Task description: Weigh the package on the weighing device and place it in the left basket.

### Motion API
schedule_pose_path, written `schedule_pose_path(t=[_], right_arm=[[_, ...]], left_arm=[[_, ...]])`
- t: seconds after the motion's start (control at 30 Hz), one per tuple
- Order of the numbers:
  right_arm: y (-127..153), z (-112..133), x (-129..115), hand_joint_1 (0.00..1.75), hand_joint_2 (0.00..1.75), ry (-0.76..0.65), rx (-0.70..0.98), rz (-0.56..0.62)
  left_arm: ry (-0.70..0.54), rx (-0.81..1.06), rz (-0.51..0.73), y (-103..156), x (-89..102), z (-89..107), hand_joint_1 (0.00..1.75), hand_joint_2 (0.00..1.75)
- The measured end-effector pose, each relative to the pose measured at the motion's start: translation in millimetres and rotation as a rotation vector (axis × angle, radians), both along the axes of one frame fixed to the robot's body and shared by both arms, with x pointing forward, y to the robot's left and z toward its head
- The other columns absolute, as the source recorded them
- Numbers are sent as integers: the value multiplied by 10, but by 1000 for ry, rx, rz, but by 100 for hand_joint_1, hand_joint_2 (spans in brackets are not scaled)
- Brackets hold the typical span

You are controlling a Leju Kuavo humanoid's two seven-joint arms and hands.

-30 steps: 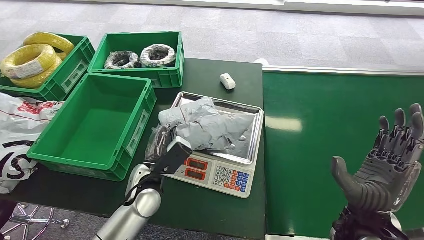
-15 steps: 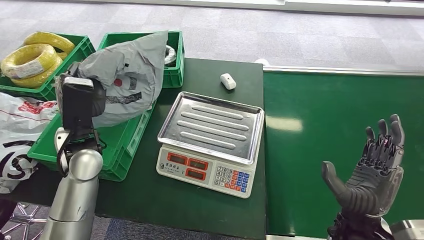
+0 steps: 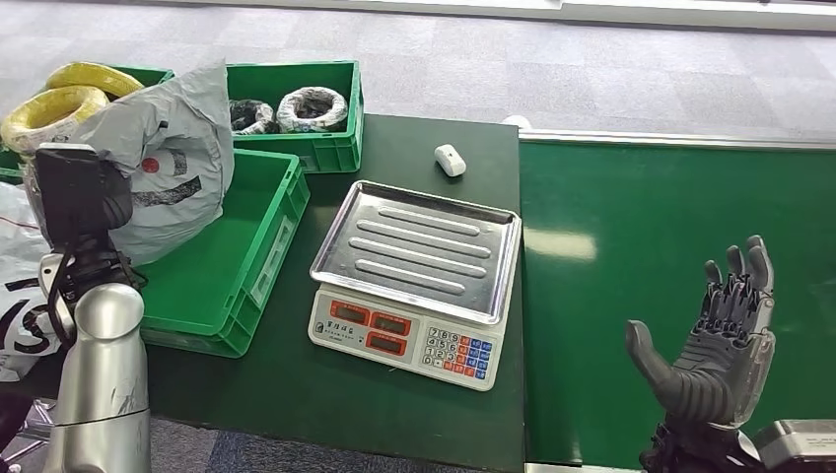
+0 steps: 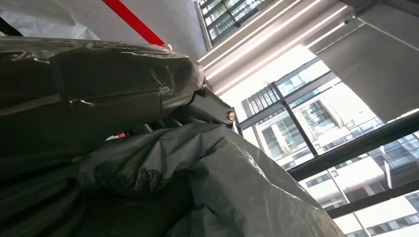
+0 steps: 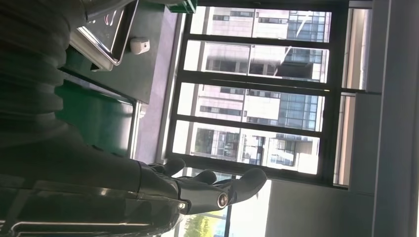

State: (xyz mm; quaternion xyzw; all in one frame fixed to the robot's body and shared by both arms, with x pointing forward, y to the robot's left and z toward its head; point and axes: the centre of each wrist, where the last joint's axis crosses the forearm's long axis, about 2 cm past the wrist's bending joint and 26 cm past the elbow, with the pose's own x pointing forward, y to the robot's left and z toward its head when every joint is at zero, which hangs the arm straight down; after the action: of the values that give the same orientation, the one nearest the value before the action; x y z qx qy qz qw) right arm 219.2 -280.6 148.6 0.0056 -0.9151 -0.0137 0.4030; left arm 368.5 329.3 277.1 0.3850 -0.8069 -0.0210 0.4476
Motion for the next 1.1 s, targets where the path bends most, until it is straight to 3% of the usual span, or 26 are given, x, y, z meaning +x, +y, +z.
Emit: schedule_pose_path(t=[0.03, 0.33, 0.47, 0.6, 0.8, 0.97, 1.1], right_arm=[[0, -3, 7, 0, 175, 2, 2, 0], [1, -30, 67, 0, 175, 18, 12, 1], [4, -44, 75, 0, 175, 23, 12, 1], [8, -43, 90, 0, 175, 30, 19, 0], [11, -24, 158, 0, 175, 44, 29, 2], [7, -38, 189, 0, 175, 54, 34, -15], [-22, -70, 172, 0, 175, 68, 54, -35]], left_arm=[[21, 7, 16, 34, 14, -24, 150, 175], [195, 33, 103, 306, 138, -345, 150, 175], [215, 33, 110, 338, 164, -372, 3, 175], [303, 32, 79, 370, 227, -406, 0, 175], [526, -17, -112, 409, 445, -560, 0, 175], [623, -22, -137, 486, 559, -526, 0, 175], [649, -37, -180, 598, 584, -454, 0, 0]])
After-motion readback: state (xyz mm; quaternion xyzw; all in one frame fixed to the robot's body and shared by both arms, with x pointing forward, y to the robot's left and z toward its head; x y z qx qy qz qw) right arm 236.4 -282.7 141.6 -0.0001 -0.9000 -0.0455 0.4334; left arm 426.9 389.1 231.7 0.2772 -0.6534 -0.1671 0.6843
